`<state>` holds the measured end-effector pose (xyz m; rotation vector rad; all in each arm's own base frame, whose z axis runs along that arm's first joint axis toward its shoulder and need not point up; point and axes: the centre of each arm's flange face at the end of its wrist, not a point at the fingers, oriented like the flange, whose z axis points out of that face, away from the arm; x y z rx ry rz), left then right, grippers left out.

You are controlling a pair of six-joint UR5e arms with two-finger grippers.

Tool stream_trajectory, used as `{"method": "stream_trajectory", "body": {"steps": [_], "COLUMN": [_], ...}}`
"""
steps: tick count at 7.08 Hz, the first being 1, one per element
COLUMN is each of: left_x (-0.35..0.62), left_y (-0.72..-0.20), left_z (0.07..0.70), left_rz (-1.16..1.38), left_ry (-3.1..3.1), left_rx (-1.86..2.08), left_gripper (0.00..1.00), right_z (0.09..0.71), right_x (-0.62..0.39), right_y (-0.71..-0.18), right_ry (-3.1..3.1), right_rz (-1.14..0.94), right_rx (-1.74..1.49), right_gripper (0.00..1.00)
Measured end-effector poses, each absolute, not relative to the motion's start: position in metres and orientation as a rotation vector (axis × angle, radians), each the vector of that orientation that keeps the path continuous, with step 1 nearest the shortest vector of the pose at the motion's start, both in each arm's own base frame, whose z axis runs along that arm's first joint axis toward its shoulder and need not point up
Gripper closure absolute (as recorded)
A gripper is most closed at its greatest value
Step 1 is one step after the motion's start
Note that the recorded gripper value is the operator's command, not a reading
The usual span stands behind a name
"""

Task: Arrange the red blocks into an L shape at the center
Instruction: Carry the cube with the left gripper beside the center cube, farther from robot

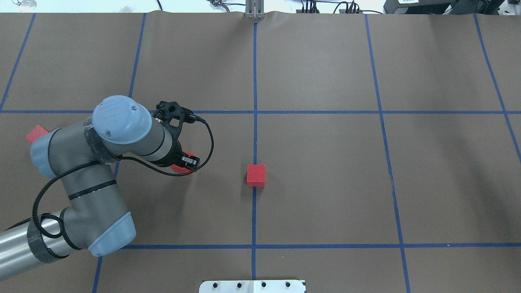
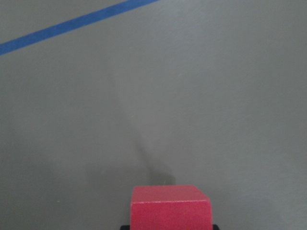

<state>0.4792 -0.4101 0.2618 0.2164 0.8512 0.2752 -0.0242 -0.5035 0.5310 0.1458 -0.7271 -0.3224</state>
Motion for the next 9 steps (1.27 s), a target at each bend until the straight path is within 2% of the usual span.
{"method": "stream_trajectory", "body": {"steps": [4, 5, 9], "left_x": [0.544, 0.564, 0.605], "left_y": [-0.449, -0.460, -0.471], "left_z": [0.153, 0.132, 0.113], "left_rz": [0.121, 0.081, -0.063], "left_ry": [0.894, 0.893, 0.874], "left_rx": [0.152, 0.132, 0.038], "left_gripper": [0.60, 0.57, 0.53], "right_z": [0.541, 0.542, 0.542], "right_x": [-0.023, -0.023, -0.023], "right_y": [-0.496, -0.496, -0.496], "right_ry": [-0.726, -0.726, -0.725], "right_rz": [-0.313, -0.312, -0.310], "right_rx": [0.126, 0.125, 0.124], "right_gripper": [0.01, 0.01, 0.01]}}
